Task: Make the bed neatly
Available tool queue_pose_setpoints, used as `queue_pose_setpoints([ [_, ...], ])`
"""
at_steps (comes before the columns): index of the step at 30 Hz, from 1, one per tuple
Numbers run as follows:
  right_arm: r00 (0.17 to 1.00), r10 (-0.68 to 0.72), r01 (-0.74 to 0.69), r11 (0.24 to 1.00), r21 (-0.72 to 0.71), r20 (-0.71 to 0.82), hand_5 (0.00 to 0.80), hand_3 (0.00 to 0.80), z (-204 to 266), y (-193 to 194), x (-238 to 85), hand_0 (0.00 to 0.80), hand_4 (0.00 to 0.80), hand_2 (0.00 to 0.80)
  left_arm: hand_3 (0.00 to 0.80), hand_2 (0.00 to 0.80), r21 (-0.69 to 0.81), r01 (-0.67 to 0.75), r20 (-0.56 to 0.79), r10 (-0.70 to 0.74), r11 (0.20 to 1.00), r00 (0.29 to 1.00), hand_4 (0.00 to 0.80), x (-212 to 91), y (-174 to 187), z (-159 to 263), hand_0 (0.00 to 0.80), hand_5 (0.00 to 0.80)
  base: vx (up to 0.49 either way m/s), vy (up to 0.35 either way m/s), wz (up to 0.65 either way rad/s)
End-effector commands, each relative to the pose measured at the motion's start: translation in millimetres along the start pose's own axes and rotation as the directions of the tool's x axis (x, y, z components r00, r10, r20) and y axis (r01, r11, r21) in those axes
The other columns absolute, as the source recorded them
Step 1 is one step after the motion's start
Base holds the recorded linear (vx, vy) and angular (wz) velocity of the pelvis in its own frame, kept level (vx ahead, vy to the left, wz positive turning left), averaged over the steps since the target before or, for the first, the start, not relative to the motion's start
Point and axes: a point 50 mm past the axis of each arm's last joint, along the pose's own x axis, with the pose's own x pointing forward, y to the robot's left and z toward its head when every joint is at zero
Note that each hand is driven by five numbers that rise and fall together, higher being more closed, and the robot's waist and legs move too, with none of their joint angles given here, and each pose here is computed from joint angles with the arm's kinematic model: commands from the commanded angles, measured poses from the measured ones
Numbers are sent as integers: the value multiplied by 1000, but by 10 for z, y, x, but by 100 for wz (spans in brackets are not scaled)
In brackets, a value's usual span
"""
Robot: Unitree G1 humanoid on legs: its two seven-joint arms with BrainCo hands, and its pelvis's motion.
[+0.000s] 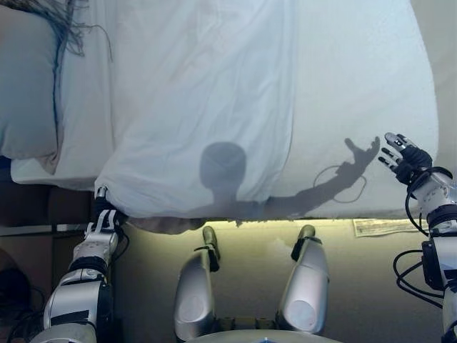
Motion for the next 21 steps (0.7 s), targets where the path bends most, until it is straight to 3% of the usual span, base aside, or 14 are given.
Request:
queue_pose_setpoints([
  [1, 998, 3, 0, 999, -55, 60, 0, 0, 302, -40, -32, 0, 0, 0, 800, 800, -51, -39, 161, 47, 998, 986, 800, -138, 95, 440, 800, 800, -99, 106, -2],
  [10, 991, 94, -94, 996, -2, 97, 0, 0, 319, 277, 78, 0, 0, 0, 800, 800, -23, 45, 120, -42, 999, 992, 800, 48, -268, 458, 800, 800, -135, -33, 2],
  [21, 988, 112, -117, 992, 44, 105, 0, 0, 279, 428, 132, 0, 0, 0, 800, 800, 3, 31, 90, -31, 1000, 995, 800, 79, -362, 521, 800, 800, -42, -61, 1],
])
